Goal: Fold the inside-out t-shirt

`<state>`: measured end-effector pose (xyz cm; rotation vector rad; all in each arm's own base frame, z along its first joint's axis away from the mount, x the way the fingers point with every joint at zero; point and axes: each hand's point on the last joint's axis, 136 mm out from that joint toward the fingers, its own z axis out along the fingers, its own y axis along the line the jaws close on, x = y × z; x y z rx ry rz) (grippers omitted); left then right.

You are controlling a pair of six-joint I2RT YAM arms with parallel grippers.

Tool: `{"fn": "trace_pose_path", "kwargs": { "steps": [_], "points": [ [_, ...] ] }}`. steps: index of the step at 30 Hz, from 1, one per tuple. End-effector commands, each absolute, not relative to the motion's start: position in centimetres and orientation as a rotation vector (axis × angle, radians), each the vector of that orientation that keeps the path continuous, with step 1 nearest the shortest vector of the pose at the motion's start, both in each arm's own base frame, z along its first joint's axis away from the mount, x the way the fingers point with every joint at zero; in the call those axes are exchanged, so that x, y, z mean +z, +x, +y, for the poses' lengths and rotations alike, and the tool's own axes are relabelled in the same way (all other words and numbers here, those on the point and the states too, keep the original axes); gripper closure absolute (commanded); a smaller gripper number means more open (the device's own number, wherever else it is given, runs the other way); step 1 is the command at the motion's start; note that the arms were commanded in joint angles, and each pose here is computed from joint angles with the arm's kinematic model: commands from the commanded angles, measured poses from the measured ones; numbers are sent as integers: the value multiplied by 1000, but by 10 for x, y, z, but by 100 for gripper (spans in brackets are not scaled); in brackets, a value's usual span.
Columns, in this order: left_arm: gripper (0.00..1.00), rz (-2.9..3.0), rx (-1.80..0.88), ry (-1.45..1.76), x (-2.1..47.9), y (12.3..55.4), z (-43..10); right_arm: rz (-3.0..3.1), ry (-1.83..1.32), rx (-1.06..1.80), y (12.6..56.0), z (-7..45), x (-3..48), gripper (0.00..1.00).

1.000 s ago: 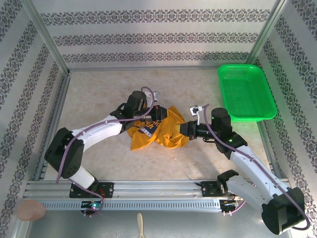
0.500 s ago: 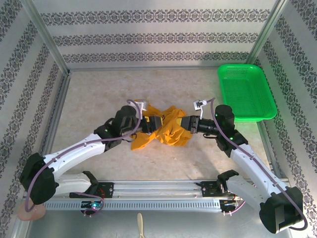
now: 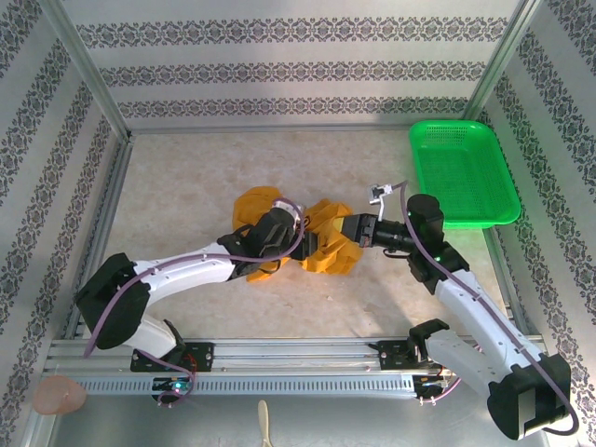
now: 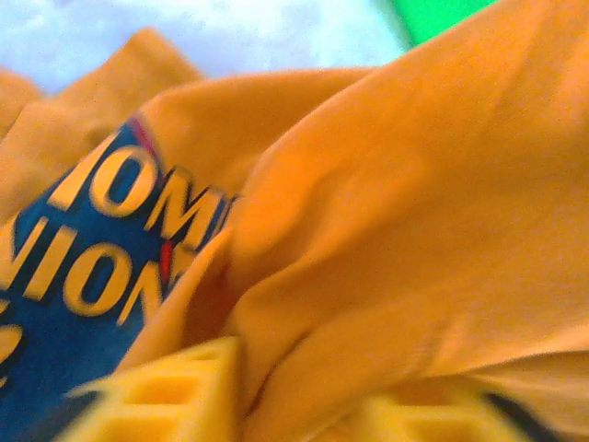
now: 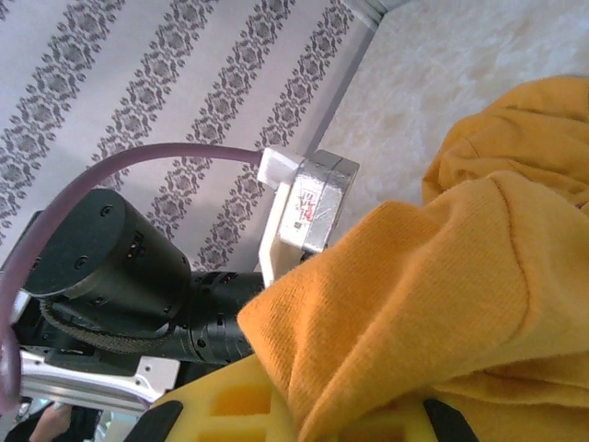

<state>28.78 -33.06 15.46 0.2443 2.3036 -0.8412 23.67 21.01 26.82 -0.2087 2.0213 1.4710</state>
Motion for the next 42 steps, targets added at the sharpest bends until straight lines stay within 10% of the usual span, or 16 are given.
{"fn": "trace_pose_path", "kwargs": {
  "steps": [1, 8, 15, 21, 42],
  "points": [
    [95, 2173, -924, 334, 210, 295, -348, 1866, -259, 1483, 238, 205, 329, 100],
    [100, 1909, -1301, 273, 307, 293, -337, 1769, -195, 1466, 251, 190, 371, 100],
    [100, 1759, -1568, 197, 309, 282, -319, 1961, 124, 1286, 285, 161, 234, 100],
    [100, 1728, -1767, 103, 268, 291, -315, 2119, 218, 1165, 284, 147, 156, 36],
    [100, 1759, -1830, 110, 258, 291, -318, 2246, -37, 898, 283, 199, 169, 23]
  ]
}}
